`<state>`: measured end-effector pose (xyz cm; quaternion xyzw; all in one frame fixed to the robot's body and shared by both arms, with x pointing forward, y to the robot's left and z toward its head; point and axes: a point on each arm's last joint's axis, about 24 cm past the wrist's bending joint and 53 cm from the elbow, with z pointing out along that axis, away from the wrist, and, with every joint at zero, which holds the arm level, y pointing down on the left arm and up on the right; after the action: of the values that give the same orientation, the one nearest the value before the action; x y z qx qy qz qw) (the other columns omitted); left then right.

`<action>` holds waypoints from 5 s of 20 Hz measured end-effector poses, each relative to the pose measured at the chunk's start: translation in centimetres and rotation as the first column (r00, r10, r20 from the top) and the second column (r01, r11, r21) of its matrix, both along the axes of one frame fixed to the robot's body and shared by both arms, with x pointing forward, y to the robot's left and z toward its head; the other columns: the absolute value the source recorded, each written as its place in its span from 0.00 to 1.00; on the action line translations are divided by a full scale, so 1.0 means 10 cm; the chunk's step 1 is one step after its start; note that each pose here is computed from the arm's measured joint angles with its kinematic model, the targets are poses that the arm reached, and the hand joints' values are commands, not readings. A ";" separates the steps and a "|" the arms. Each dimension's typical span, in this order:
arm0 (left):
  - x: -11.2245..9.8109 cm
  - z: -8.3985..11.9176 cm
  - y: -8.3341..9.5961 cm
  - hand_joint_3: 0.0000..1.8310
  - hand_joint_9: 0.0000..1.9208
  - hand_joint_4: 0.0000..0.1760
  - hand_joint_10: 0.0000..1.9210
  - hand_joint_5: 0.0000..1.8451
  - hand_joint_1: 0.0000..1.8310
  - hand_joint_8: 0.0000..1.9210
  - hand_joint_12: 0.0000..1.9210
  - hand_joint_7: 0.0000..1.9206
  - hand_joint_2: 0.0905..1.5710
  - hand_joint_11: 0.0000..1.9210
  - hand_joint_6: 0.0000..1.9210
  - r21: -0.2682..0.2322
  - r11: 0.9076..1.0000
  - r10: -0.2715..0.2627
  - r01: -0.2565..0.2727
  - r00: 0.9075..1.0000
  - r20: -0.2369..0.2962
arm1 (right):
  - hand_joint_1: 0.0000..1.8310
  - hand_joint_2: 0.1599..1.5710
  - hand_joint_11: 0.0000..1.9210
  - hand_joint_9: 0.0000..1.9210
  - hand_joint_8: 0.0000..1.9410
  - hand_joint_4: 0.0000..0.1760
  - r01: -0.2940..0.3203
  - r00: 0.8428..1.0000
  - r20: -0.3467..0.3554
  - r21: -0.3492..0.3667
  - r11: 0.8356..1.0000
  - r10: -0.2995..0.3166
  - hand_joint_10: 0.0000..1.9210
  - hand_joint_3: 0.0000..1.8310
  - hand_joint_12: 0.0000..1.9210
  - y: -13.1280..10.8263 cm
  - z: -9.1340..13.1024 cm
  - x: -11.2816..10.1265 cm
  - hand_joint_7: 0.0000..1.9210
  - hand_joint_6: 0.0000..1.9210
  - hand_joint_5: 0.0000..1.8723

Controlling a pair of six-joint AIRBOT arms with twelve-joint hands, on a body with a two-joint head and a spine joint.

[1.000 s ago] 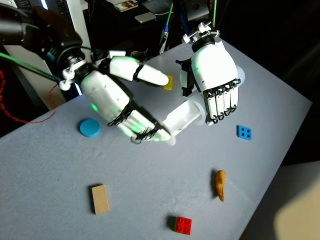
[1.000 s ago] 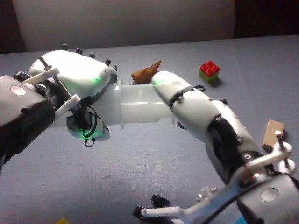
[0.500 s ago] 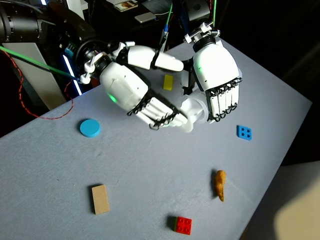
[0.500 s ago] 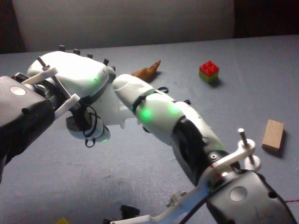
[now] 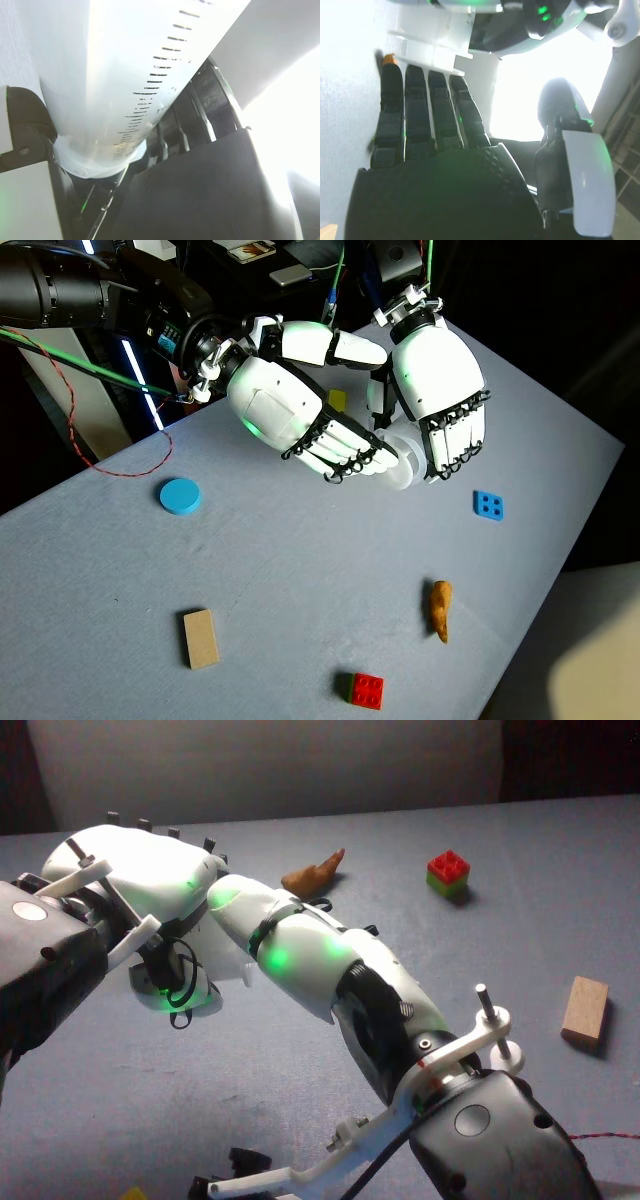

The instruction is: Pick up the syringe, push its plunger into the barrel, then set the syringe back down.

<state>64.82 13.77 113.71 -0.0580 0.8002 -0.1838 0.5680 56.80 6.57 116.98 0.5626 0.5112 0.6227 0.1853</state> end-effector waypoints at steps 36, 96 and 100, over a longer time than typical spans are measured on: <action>-0.27 -0.14 -0.52 0.00 0.43 0.00 0.72 0.52 0.75 0.64 0.73 0.43 0.72 0.38 0.48 -0.042 0.988 -0.154 0.152 0.987 -0.050 | 0.06 0.69 0.00 0.12 0.00 0.00 0.067 0.913 0.382 -0.487 0.871 0.143 0.00 0.00 0.37 -1.26 0.25 0.29 0.13 0.00 0.13; -0.30 -0.98 -1.05 0.00 0.00 0.00 0.00 0.06 0.00 0.00 0.02 0.02 0.63 0.00 0.00 -0.027 0.982 -0.188 0.186 0.972 -0.143 | 0.09 0.68 0.00 0.13 0.00 0.00 0.135 0.738 0.495 -0.774 0.619 0.458 0.00 0.00 0.40 -1.36 0.35 0.26 0.14 0.00 0.14; -0.31 -0.96 -1.06 0.00 0.01 0.00 0.00 0.07 0.00 0.00 0.03 0.03 0.62 0.01 0.00 -0.018 0.979 -0.204 0.204 0.969 -0.141 | 0.08 0.68 0.00 0.13 0.00 0.00 0.143 0.737 0.502 -0.770 0.622 0.452 0.00 0.00 0.38 -1.37 0.37 0.27 0.14 0.00 0.15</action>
<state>61.74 3.17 104.16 0.0106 0.8401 -0.2381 0.4873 59.49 -7.10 120.71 0.1225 0.6762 0.5138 0.5136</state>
